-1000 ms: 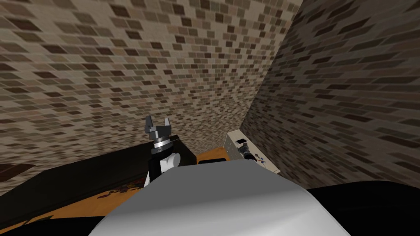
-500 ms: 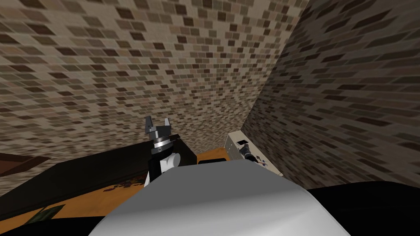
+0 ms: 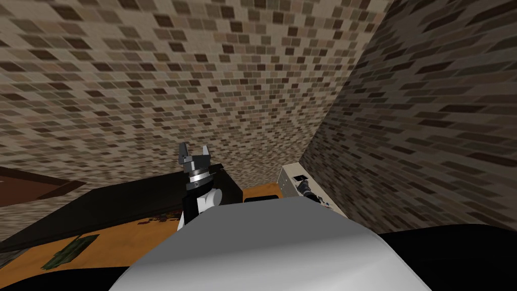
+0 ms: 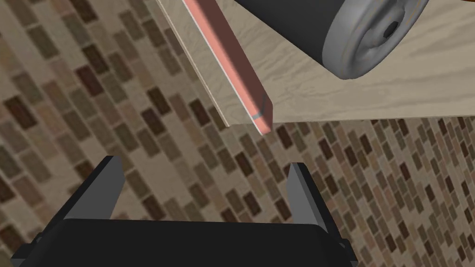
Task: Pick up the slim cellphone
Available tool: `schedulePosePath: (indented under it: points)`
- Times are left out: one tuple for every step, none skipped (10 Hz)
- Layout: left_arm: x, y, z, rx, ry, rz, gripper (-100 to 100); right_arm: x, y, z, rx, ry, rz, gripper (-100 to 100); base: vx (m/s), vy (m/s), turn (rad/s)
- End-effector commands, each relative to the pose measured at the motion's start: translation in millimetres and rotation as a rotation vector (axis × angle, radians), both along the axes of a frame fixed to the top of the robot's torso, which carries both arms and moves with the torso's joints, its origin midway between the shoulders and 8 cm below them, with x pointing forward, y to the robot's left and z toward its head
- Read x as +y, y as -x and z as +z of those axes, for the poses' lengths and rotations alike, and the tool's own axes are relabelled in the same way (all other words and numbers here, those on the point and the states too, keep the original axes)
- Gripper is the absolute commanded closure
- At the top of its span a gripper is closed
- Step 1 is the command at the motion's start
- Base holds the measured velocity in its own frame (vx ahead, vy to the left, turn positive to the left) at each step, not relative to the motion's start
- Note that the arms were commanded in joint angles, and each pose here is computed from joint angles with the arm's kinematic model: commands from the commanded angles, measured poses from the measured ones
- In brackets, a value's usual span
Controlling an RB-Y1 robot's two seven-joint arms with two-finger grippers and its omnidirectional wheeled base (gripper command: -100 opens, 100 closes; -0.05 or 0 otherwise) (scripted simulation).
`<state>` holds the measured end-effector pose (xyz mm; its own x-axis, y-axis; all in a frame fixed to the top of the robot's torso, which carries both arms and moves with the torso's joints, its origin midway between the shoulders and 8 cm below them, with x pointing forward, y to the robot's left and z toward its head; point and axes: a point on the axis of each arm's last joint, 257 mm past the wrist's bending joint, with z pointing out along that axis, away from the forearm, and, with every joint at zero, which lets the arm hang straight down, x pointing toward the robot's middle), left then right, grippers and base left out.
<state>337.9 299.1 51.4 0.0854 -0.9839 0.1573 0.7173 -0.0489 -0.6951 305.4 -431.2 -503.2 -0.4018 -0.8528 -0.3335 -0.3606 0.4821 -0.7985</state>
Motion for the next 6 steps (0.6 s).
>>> schedulePosePath:
  points:
    - [0.0, 0.0, 0.0, 0.000, 0.000, 0.000, 0, -5.0, 7.3, -4.7, 0.019, 0.061, 0.039, -100, 0.005, -0.039, 0.134]
    - [0.0, 0.0, 0.0, 0.000, 0.000, 0.000, 0, -2.1, 6.2, -4.1, 0.020, 0.079, 0.063, -100, 0.007, -0.037, 0.061]
    - [0.0, 0.0, 0.0, 0.000, 0.000, 0.000, 0, -7.3, 12.4, -8.5, 0.036, 0.119, 0.087, -100, 0.011, -0.038, 0.108]
    - [0.0, 0.0, 0.0, 0.000, 0.000, 0.000, 0, -4.5, 11.5, -8.1, 0.036, 0.134, 0.108, -100, 0.011, -0.033, 0.062]
    - [0.0, 0.0, 0.0, 0.000, 0.000, 0.000, 0, -8.6, 17.5, -12.5, 0.052, 0.171, 0.134, -100, 0.010, -0.032, 0.110]
    - [0.0, 0.0, 0.0, 0.000, 0.000, 0.000, 0, -5.8, 16.8, -12.2, 0.053, 0.184, 0.155, -100, 0.006, -0.030, 0.060]
